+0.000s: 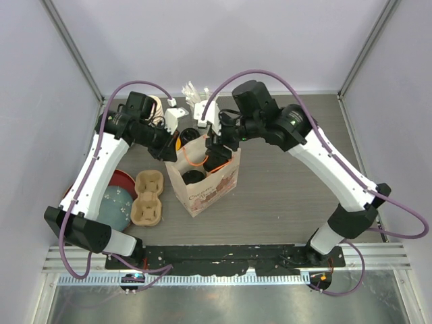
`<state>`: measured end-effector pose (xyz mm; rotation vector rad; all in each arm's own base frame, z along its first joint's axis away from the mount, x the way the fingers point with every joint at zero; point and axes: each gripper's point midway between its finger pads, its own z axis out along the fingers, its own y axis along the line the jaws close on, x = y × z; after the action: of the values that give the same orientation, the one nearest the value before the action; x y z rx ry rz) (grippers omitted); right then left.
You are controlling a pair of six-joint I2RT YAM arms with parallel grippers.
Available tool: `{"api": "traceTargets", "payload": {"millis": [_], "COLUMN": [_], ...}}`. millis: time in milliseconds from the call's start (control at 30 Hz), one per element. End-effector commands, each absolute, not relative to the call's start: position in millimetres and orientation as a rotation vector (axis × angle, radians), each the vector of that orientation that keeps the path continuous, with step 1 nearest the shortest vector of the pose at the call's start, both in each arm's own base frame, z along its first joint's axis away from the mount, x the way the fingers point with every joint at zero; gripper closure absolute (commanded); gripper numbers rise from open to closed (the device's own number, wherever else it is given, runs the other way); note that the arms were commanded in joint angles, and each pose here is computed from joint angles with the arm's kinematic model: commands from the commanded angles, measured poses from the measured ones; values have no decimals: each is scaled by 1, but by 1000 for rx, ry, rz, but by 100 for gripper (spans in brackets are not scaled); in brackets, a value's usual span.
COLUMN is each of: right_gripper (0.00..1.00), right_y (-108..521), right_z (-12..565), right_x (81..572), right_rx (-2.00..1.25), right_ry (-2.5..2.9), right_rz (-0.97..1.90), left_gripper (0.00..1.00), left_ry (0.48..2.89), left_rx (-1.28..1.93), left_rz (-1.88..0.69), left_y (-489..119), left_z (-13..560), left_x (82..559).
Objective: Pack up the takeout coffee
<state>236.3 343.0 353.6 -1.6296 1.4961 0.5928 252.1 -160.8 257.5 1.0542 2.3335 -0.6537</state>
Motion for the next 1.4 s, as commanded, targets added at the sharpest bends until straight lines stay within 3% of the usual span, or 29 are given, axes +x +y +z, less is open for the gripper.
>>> {"api": "traceTargets", "payload": {"millis": [0,133,233,667,967,1167,1367], "right_gripper": [40,39,38,42,43,39,36], "right_y": [341,336,322,281,314,338,355], "right_z": [420,446,459,439,397,345,324], "right_x": [233,250,280,402,485,533,551], "right_rx": [-1424,-1247,-1049,-658,-717,-797,-822], "right_ry": [1360,1358,1427,1585,1560,1605,1588], "right_rz": [627,607,528,472,506,520,553], "left_gripper": [100,100,92,40,16,4,3], "left_ry": [2305,2307,2305,2274,2224,2139,2170], "left_rx": [1070,1063,1055,1016,1035,939,793], "left_rz": [-658,-654,-650,-591,-508,-542,-437], "left_y": [-164,-164,-164,-157,-143,-137,-127], "left_z": [259,260,263,295,334,366,358], "left_x": [257,258,258,255,242,249,297]}}
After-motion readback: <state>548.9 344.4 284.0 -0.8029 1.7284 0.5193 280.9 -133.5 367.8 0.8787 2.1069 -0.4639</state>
